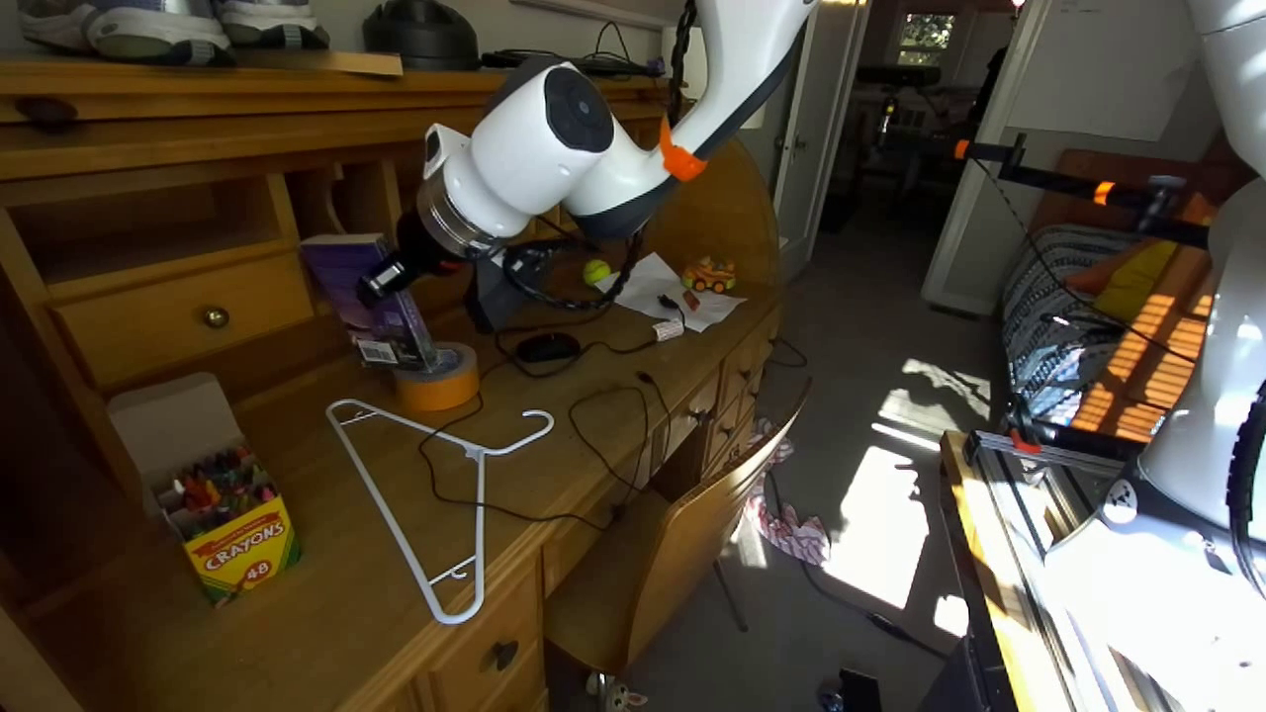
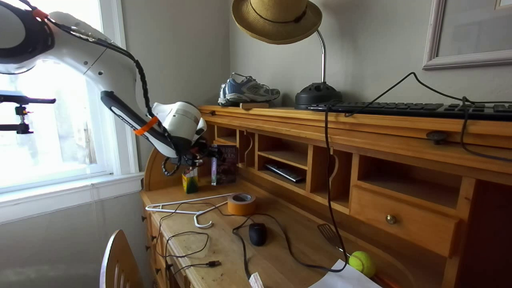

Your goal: Pick up the purple book and put it back on the yellow masking tape

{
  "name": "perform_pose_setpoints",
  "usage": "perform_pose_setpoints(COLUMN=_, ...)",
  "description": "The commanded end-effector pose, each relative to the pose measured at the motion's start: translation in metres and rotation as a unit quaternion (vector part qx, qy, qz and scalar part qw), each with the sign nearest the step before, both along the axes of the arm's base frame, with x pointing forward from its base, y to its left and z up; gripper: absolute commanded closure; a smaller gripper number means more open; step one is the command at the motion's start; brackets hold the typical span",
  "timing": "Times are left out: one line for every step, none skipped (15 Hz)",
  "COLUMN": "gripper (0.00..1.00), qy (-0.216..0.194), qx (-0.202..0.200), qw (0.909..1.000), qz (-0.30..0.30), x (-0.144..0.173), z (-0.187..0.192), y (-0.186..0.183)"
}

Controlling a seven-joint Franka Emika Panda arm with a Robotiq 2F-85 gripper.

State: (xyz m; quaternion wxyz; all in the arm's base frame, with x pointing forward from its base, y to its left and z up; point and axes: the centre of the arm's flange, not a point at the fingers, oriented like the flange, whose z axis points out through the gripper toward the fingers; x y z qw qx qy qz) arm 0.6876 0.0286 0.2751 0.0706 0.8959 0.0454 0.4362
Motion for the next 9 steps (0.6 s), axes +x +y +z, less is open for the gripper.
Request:
perform_pose_setpoints(gripper=0.93, qy=0.056, qx=-0.055, qw=0.9965, qz=0.031, x=-0.038, z=0.005, y=0.009)
perform_pose_setpoints(gripper=0.93, qy=0.061, qx=-0.069, qw=0.9952, qz=0.035, x=-0.046, z=0.0, y=0.01)
perform_pose_setpoints(gripper=0.93, qy=0.063, qx=-0.08, qw=0.9942, qz=0.034, x=-0.052, z=-0.002, y=0.011)
perform_pose_setpoints(gripper=0.93, qy=0.056, qx=-0.093, qw=0.9939, qz=0.02, x=-0.055, z=-0.004, y=0.014)
perform_pose_setpoints(gripper=0.93, qy=0.053, qx=-0.105, qw=0.9931, qz=0.008, x=-0.057, z=-0.004, y=0.015)
perform_pose_setpoints(gripper=0.93, qy=0.039, qx=-0.121, qw=0.9918, qz=-0.016, x=-0.055, z=-0.005, y=0.018)
perform_pose_setpoints(gripper=0.93, qy=0.032, qx=-0.137, qw=0.9896, qz=-0.029, x=-0.053, z=-0.005, y=0.019)
perform_pose_setpoints(gripper=0.93, qy=0.022, qx=-0.161, qw=0.9857, qz=-0.046, x=-0.051, z=-0.005, y=0.021)
perform_pose_setpoints(gripper=0.93, qy=0.013, qx=-0.179, qw=0.9819, qz=-0.059, x=-0.047, z=-0.006, y=0.024)
